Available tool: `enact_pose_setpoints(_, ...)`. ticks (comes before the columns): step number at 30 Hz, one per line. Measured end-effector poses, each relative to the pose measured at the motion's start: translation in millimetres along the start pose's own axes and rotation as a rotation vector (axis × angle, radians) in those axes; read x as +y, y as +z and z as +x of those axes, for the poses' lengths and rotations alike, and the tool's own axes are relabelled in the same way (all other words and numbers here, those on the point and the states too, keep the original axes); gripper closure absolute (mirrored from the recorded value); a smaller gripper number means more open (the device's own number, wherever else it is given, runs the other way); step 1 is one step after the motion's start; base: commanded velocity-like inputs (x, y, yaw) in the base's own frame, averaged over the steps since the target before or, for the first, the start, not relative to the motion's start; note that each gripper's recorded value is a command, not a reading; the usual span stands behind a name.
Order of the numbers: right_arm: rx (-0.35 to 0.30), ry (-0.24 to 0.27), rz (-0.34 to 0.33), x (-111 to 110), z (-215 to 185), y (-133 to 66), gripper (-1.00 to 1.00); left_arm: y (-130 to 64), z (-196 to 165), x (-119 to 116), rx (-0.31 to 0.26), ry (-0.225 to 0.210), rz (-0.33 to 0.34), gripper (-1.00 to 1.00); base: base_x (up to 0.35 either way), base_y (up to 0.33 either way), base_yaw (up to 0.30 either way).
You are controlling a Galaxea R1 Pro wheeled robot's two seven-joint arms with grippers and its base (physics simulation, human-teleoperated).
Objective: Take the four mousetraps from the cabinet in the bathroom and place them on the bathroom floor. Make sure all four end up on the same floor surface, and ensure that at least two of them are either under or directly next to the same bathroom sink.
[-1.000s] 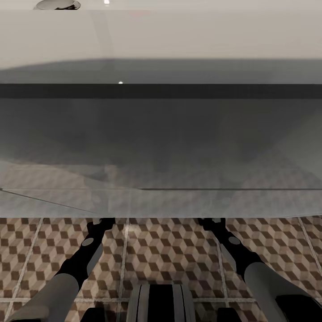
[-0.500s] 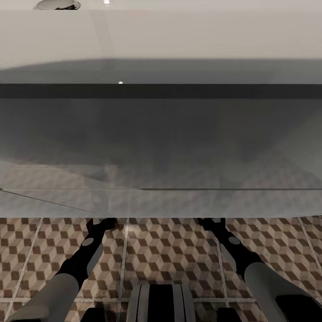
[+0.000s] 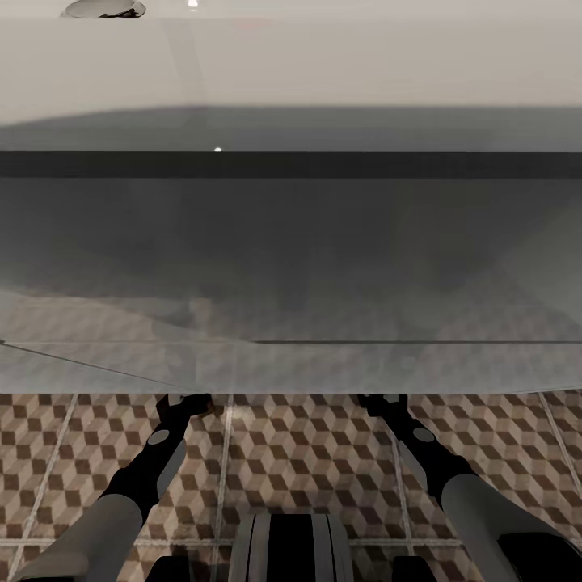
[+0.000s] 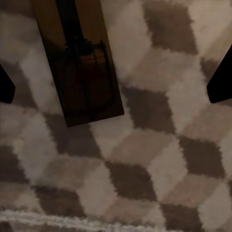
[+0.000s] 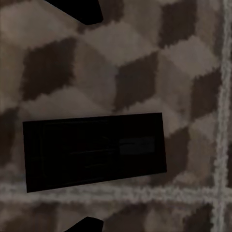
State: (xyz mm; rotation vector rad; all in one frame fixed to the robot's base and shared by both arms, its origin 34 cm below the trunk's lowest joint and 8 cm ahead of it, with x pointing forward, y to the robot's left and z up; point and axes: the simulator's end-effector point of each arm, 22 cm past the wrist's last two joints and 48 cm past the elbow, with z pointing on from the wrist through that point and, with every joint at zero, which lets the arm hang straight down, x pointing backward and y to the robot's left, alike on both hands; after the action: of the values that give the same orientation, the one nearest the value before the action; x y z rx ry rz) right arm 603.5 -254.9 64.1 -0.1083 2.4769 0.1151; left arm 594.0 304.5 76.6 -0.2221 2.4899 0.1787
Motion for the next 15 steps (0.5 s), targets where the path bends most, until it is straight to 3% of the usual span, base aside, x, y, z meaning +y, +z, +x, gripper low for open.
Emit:
enact_pose_setpoints(9, 0.000, 0.000, 0.000, 0.0, 0.1, 0.0, -1.00, 0.1, -0.7, 0.7, -0.002, 0.000, -0.002, -1.00, -0.011, 0.000, 0.000)
enact_pose_setpoints(15, 0.001, 0.000, 0.000, 0.1, 0.4, 0.2, -1.00, 0.3, -0.4, 0.7, -0.002, -0.001, -0.002, -1.00, -0.219, 0.000, 0.000)
